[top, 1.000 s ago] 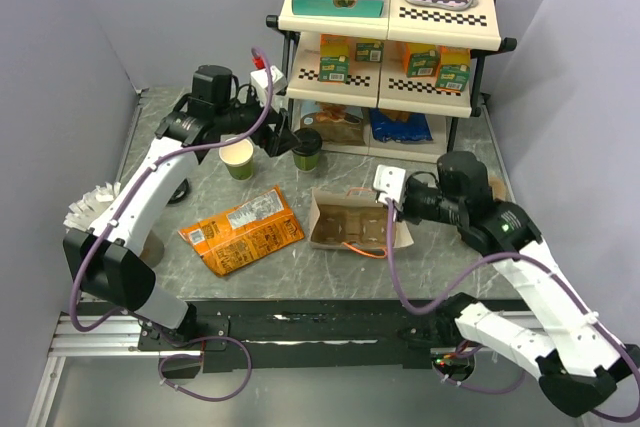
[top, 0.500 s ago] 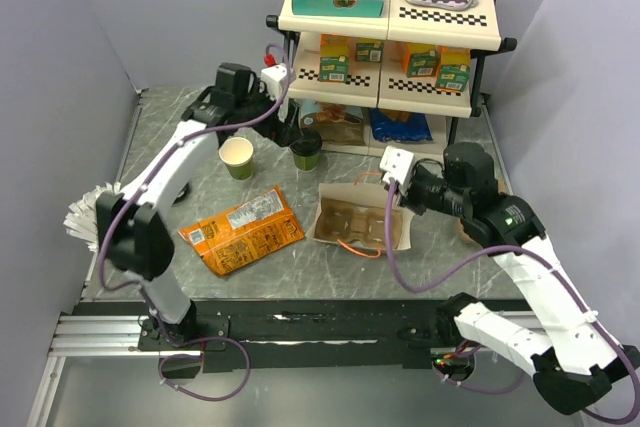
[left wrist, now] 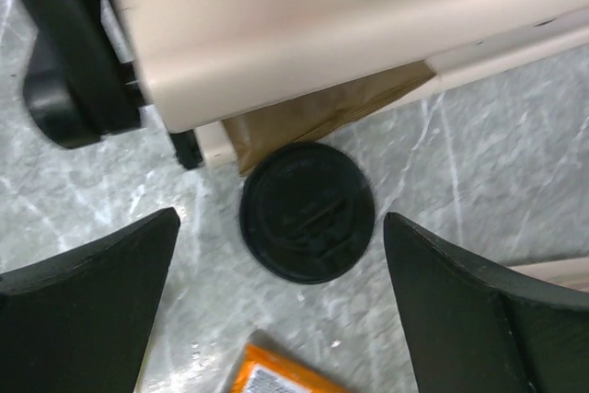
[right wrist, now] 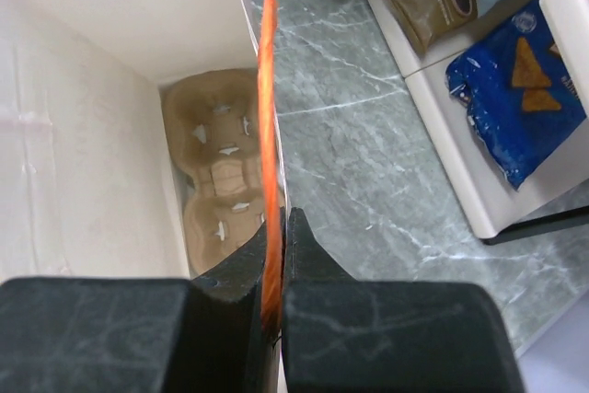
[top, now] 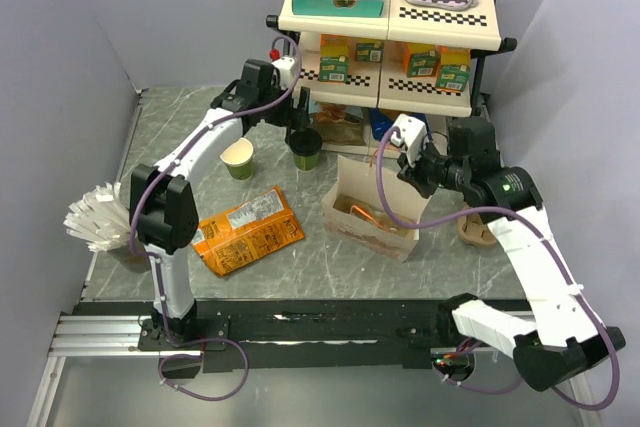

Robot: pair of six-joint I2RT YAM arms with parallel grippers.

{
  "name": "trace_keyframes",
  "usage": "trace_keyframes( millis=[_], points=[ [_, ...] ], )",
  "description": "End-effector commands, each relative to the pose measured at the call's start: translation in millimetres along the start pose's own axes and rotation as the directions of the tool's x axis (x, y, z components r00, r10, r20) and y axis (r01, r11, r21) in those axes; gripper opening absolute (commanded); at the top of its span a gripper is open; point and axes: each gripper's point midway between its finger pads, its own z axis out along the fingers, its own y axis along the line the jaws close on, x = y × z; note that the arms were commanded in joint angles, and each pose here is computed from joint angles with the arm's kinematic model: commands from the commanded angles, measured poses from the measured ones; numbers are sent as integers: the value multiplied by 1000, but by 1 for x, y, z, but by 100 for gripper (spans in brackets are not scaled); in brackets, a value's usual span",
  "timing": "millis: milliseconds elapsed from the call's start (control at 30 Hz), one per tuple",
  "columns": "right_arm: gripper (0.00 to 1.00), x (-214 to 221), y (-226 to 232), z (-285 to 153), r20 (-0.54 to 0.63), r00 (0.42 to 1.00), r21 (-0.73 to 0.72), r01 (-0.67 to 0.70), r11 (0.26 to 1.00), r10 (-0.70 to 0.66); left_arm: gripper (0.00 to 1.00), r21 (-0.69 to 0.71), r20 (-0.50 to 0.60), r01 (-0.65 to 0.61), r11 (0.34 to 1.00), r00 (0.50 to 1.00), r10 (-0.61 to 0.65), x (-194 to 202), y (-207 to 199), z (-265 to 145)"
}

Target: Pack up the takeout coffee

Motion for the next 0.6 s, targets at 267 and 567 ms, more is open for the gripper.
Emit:
trace_keyframes(
  millis=[267,567],
  points=[
    [0,-18,-8,-7,47,996,27,-72,997,71,99,-121,2,-47,991,999,48,4,-27,13],
    [0,-24,-10,-5,64,995,21,-82,996,81,99,-164,-66,-39,986,997,29,30,-22,24]
  ],
)
